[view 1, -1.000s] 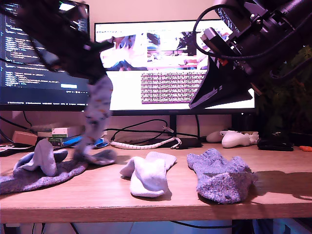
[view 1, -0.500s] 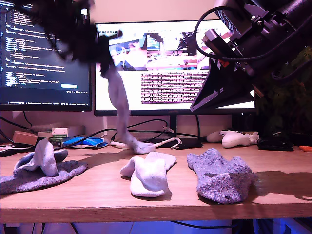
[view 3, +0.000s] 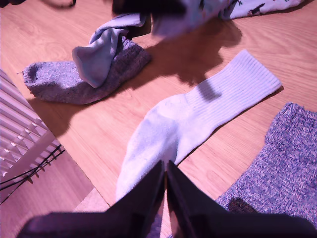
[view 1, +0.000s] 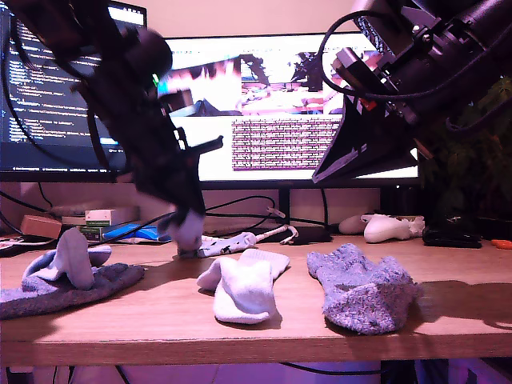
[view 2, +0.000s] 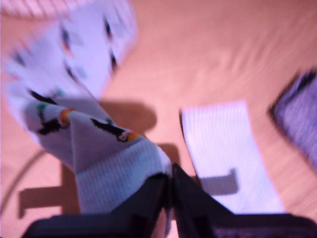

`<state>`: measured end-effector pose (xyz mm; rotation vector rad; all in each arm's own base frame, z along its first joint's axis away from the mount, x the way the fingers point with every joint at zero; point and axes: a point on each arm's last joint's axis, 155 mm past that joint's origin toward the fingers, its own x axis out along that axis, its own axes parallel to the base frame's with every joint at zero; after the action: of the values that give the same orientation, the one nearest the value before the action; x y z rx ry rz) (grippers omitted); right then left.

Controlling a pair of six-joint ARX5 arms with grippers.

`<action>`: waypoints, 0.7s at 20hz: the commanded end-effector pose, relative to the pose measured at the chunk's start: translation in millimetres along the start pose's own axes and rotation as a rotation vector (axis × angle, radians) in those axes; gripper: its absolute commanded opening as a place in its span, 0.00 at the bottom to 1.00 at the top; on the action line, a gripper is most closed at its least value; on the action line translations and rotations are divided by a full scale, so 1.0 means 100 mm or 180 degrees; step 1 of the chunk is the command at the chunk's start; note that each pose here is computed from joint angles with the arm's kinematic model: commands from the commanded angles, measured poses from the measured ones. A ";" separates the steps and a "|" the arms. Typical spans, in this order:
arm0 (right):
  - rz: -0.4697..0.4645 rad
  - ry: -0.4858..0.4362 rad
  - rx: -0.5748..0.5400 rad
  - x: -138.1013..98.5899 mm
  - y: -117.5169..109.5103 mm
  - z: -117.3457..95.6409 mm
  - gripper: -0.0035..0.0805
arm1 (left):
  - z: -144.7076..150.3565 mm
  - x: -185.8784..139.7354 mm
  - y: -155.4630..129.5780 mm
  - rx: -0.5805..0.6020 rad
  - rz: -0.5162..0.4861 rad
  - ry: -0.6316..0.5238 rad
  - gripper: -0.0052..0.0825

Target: Pair up the socks based on colour and pattern, by placing them on top of one another

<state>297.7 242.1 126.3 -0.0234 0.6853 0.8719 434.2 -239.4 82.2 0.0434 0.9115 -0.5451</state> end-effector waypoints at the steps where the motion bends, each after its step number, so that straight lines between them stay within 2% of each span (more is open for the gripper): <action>1: 0.0024 -0.0002 -0.0007 0.01 0.02 0.00 0.03 | -0.29 0.24 0.09 -0.0063 0.0048 0.0270 0.04; 4: 0.0024 -0.0002 -0.0007 0.01 0.02 0.00 0.03 | -0.38 0.29 0.12 -0.0077 0.0081 0.0361 0.11; 8: 0.0024 -0.0002 -0.0007 0.01 0.02 0.00 0.03 | -0.33 0.30 0.14 -0.0059 0.0108 0.0308 0.33; 11: 0.0027 -0.0002 -0.0007 0.01 0.02 0.00 0.03 | -0.41 0.20 0.03 -0.0082 -0.0061 0.0436 0.40; 14: 0.0039 -0.0001 -0.0006 0.01 0.03 0.00 0.03 | -0.33 0.03 -0.04 -0.0039 -0.0111 0.0395 0.40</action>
<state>297.1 242.6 126.5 -0.0215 0.6862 0.8761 408.2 -233.6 37.8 0.0499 1.0904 -0.5578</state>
